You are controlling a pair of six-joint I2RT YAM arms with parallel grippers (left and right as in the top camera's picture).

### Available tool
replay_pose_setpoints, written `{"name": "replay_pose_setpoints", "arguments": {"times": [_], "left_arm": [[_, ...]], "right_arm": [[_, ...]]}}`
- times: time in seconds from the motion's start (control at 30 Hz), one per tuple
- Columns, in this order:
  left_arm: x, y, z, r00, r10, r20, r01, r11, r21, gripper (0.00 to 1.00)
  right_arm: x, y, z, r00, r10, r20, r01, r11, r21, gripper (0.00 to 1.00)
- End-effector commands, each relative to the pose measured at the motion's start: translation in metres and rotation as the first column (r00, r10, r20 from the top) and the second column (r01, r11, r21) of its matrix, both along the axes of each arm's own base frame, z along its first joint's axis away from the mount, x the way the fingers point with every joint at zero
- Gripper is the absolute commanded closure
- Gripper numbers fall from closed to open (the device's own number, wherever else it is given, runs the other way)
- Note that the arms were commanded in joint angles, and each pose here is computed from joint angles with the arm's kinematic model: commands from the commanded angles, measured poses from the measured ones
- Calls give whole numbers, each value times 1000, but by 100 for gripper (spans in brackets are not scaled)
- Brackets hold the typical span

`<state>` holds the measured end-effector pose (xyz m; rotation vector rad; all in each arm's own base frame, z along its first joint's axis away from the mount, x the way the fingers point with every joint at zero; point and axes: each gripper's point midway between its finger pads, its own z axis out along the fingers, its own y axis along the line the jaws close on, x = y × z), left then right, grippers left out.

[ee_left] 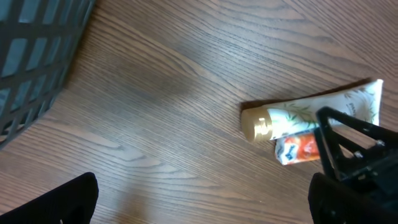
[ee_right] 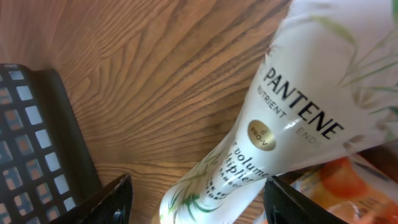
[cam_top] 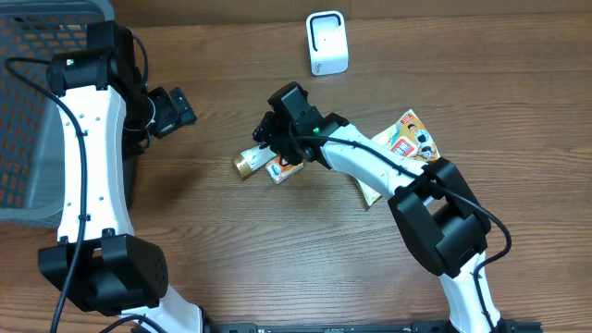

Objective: Scan the item barcode
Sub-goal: 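Grasp the white Pantene tube with the right gripper, then lift the Pantene tube up to the white scanner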

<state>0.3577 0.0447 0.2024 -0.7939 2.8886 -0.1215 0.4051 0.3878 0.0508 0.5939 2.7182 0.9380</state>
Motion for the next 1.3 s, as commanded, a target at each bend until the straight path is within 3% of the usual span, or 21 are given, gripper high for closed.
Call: {"name": "replay_pose_setpoints", "arguments": {"times": [0.0,0.3,0.6,0.83,1.0,1.17,1.27], "left_arm": [[1,-5,-2,999,-32,-4,32,999,-19,0],[1,-5,-2,999,-32,-4,32,999,-20,0],[1,-11,-2,999,-47,-9,46,999,-21,0],[2,-31,-3,995,-102,-10,102,995,-21,0],[6,-48,-5,988,-154,-2,154,988,-2,0],[7,-55,-5,985,-174,3,174,985,-1,0],[7,-55,-5,985,-175,5,175,985,0,0]], "right_arm": [[-4,2,-31,999,-26,-43,25,999,-42,33],[-17,-77,-66,981,-163,-104,114,922,-371,35],[-16,-76,-41,995,43,-85,-70,938,-338,36],[-16,-76,-40,976,211,-45,-212,900,-382,53],[-19,-84,-43,974,220,-54,-222,878,-425,73],[-22,-86,-44,973,219,-70,-228,873,-431,87],[-23,-87,-43,973,219,-74,-230,872,-432,91]]}}
